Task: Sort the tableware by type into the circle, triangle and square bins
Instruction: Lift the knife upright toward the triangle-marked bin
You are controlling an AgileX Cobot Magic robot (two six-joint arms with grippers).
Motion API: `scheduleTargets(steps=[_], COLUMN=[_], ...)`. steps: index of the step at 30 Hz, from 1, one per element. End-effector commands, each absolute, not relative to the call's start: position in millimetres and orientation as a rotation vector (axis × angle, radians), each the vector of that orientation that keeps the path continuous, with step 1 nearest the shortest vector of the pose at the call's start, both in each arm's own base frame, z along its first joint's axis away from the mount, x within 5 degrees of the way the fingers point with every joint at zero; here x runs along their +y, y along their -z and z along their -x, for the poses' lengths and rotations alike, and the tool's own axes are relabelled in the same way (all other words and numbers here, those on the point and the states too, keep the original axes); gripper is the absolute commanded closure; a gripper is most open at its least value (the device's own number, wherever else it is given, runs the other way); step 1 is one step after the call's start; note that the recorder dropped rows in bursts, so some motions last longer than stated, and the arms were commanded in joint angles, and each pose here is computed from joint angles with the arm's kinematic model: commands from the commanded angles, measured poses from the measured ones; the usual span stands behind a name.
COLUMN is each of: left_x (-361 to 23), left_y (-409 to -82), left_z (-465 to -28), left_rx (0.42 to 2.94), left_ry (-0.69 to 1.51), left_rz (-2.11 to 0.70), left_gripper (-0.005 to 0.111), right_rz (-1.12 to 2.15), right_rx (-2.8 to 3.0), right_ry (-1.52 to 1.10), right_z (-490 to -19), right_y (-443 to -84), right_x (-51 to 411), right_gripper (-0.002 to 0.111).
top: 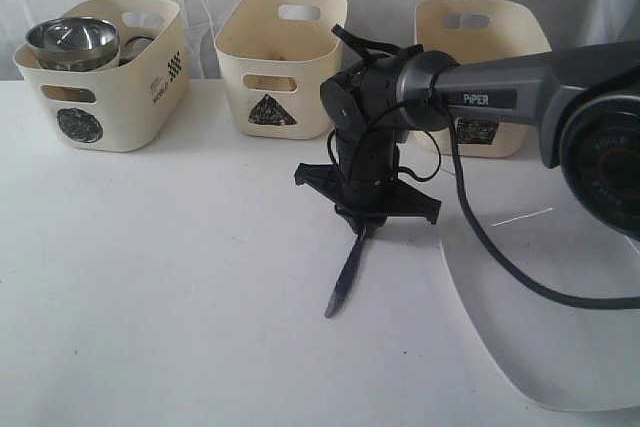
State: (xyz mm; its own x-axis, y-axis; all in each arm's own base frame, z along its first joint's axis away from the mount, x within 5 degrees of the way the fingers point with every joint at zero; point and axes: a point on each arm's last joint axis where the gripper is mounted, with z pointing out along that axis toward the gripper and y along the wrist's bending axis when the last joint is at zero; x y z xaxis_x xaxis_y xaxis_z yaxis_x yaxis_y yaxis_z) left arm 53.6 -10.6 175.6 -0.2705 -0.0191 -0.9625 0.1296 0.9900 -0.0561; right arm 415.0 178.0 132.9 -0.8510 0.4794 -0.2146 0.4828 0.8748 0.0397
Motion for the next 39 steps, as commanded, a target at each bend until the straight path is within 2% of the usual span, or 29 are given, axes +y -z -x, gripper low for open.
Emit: scheduleTargets(steps=[1,12,26,32,39], left_x=[-11.1,-11.1,-11.1,-11.1,-11.1], left_y=[-174.3,-174.3,-174.3,-174.3,-174.3], left_z=[-53.3,-53.3,-53.3,-53.3,-53.3], left_rx=[1.842,1.842,1.842,1.842,1.842], left_ry=[0.153,0.153,0.153,0.153,0.153], left_rz=[-0.082,-0.082,-0.082,-0.082,-0.082], left_gripper=[0.107,0.107,0.107,0.107,0.107], right_rz=[-0.597,0.195,0.577,0.571,0.609], right_rx=[2.883,2.865,2.804,2.675,2.538], right_ry=[0.055,0.076,0.068,-0.043,-0.045], right_z=[-415.7,-421.0,-419.0,-420.9,-425.3], right_y=[-120.6,-134.3,-147.7,-178.7,-212.0], right_x=[174.6,177.4,180.0,186.0,175.7], right_gripper=[0.108,0.108,0.108,0.108,0.108])
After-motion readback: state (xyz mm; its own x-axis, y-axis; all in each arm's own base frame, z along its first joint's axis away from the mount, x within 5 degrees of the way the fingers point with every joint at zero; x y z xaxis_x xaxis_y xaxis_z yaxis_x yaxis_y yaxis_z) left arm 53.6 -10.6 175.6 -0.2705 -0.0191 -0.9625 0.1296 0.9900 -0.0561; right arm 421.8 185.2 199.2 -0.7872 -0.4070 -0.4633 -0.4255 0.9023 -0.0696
